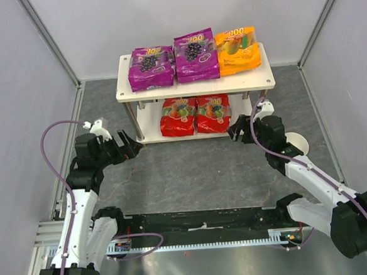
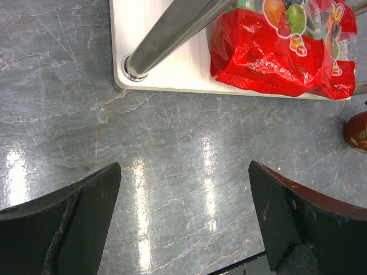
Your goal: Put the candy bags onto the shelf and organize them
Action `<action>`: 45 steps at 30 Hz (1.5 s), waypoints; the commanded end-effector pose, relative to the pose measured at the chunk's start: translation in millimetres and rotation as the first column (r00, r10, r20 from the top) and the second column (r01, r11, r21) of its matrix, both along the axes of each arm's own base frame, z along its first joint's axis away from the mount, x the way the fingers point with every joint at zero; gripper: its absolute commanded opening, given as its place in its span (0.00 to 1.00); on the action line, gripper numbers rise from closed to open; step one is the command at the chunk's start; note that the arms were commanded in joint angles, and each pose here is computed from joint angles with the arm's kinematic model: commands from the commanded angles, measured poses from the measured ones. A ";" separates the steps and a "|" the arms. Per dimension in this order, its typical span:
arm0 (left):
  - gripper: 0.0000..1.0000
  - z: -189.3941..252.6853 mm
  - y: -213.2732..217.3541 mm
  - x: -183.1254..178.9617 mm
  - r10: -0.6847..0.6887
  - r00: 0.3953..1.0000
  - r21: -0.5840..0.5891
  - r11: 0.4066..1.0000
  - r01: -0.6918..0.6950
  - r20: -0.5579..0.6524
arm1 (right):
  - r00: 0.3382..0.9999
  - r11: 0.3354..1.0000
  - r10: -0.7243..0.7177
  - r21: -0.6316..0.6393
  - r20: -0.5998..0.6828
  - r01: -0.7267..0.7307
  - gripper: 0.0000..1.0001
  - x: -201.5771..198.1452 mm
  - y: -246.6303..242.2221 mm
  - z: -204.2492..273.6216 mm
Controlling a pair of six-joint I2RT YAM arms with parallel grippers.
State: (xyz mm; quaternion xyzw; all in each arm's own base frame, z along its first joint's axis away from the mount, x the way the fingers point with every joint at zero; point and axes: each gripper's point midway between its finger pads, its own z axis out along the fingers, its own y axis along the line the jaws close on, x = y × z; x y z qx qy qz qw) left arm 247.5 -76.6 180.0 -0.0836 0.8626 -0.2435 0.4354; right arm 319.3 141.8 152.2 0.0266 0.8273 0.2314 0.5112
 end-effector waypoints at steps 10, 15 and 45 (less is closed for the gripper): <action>0.99 12.0 -3.8 4.9 -0.007 0.999 -0.030 1.000 0.009 0.044 | 0.997 0.997 0.072 0.039 -0.030 -0.070 0.87 -69.0 -9.2 31.4; 0.99 10.3 -3.4 5.0 -0.004 0.999 -0.030 1.000 0.005 0.038 | 1.000 1.000 -0.018 0.004 -0.017 0.018 0.98 -87.2 -33.4 43.2; 1.00 8.4 0.6 6.6 0.015 1.000 -0.014 1.000 -0.014 0.025 | 0.949 0.945 -0.308 0.138 0.072 0.296 0.98 -121.3 -86.4 81.3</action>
